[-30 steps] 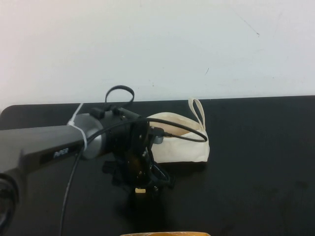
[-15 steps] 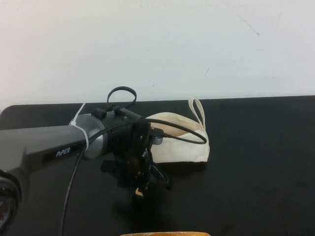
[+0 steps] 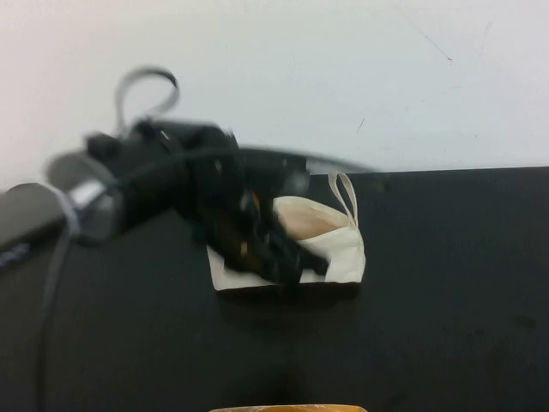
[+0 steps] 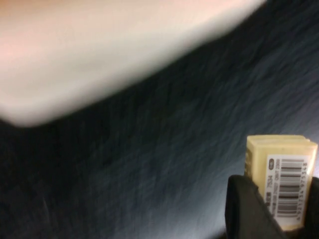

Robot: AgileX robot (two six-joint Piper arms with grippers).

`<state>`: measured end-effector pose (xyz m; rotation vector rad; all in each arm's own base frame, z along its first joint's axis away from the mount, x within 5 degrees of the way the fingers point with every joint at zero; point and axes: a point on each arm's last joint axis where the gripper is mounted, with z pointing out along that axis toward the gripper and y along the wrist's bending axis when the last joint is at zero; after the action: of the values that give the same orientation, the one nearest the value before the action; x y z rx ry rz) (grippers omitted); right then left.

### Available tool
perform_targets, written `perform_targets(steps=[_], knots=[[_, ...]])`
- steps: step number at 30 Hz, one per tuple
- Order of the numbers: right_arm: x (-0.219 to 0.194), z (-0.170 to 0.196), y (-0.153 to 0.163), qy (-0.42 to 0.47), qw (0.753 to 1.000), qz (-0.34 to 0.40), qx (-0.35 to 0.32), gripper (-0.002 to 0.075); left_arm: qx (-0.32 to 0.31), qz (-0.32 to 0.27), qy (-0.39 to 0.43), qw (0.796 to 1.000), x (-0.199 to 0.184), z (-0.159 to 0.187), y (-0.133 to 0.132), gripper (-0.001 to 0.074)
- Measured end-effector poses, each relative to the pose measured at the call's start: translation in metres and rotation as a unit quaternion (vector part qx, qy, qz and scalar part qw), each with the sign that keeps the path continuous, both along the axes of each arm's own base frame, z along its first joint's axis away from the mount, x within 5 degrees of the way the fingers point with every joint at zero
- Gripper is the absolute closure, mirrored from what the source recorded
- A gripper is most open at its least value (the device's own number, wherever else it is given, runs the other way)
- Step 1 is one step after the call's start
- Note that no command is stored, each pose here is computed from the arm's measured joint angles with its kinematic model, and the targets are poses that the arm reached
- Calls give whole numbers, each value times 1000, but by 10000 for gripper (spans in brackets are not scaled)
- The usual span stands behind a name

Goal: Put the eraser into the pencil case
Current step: Place the eraser on the pencil case

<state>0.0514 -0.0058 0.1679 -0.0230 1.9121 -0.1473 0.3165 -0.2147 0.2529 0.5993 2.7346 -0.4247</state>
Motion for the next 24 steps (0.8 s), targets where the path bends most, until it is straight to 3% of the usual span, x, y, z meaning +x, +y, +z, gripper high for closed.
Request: perform_targets(steps=[3, 7, 13, 15, 18, 20, 22, 24], knots=[[0, 0, 0, 0, 1000, 0, 0, 727, -38, 6, -91, 995, 5, 33, 0, 549], [0, 0, 0, 0, 1000, 0, 0, 727, -53, 9, -183, 982, 15, 49, 1, 549], [0, 0, 0, 0, 1000, 0, 0, 727, -21, 0, -196, 980, 32, 22, -4, 538], [0, 0, 0, 0, 1000, 0, 0, 727, -11, -3, -186, 983, 36, 10, -6, 468], [0, 0, 0, 0, 1000, 0, 0, 727, -5, -1, -174, 985, 38, 0, -8, 294], [0, 0, 0, 0, 1000, 0, 0, 727, -1, -2, -171, 985, 38, 1, -7, 251], [0, 0, 0, 0, 1000, 0, 0, 727, 7, -4, -175, 984, 38, 10, -6, 284], [0, 0, 0, 0, 1000, 0, 0, 727, 16, -4, -186, 982, 37, 27, -3, 398]])
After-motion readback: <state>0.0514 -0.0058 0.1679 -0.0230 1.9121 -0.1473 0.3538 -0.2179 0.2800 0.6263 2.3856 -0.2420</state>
